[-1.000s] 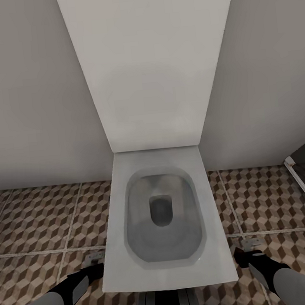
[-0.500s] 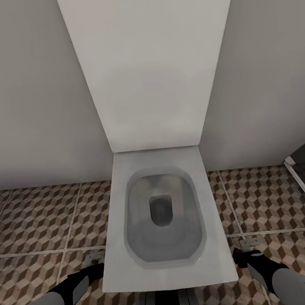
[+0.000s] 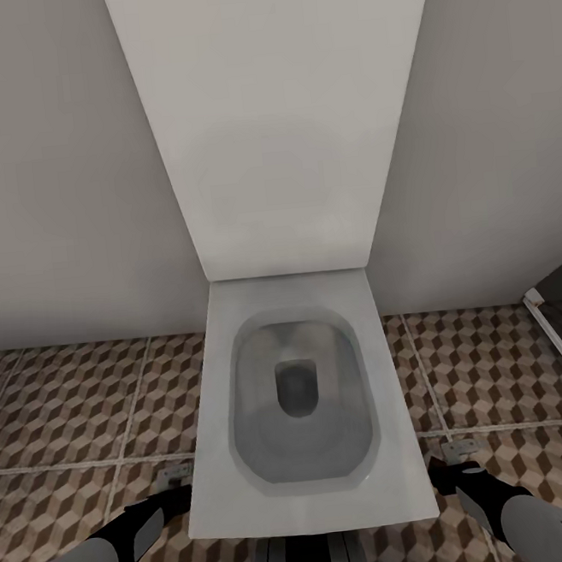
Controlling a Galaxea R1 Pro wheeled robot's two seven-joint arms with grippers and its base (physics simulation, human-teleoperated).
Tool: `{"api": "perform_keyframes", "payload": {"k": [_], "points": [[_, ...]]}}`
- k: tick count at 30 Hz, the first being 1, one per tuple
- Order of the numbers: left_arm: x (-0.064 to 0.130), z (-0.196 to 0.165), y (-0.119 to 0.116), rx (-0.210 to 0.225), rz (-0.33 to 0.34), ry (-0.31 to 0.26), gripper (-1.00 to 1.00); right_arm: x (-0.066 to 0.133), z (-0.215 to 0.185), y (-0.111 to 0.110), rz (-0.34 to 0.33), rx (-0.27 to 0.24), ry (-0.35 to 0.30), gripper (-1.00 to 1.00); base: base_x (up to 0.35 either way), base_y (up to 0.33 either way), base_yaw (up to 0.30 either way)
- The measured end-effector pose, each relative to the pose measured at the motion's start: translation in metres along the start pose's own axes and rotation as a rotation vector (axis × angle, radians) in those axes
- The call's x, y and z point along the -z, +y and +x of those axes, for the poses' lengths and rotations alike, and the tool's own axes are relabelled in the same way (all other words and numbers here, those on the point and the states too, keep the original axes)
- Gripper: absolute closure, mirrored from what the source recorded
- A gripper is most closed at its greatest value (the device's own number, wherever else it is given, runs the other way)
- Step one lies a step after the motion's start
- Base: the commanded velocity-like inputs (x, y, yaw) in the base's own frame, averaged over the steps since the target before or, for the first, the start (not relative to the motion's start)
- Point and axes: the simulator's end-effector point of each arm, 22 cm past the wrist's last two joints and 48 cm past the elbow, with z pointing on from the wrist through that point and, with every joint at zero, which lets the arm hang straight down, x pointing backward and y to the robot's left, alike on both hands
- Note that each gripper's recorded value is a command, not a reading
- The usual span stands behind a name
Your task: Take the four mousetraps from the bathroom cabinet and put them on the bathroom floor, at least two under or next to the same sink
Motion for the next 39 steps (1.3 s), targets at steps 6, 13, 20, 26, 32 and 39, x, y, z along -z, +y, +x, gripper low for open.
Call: {"api": "perform_keyframes", "payload": {"k": [6, 13, 20, 26, 32, 39], "points": [[0.0, 0.0, -0.0002, 0.0, 0.0, 0.0, 1.0, 0.0, 0.0004, 0.0008, -0.001, 0.0, 0.0, 1.0, 0.0, 0.0, 0.0], [0.0, 0.0, -0.0003, 0.0, 0.0, 0.0, 1.0, 0.0001, 0.0003, 0.0023, -0.003, 0.001, -0.001, 1.0, 0.0, 0.0, 0.0], [0.0, 0.0, -0.0003, 0.0, 0.0, 0.0, 1.0, 0.0001, 0.0001, 0.0025, -0.004, 0.002, -0.001, 1.0, 0.0, 0.0, 0.0], [0.0, 0.0, -0.0003, 0.0, 0.0, 0.0, 1.0, 0.0001, 0.0001, 0.0025, -0.004, 0.002, -0.001, 1.0, 0.0, 0.0, 0.0], [0.0, 0.0, -0.0003, 0.0, 0.0, 0.0, 1.0, 0.0001, 0.0001, 0.0025, -0.004, 0.002, -0.001, 1.0, 0.0, 0.0, 0.0], [0.0, 0.0, -0.0003, 0.0, 0.0, 0.0, 1.0, 0.0001, 0.0006, 0.0028, -0.005, 0.001, 0.0, 1.0, 0.0, 0.0, 0.0]]}}
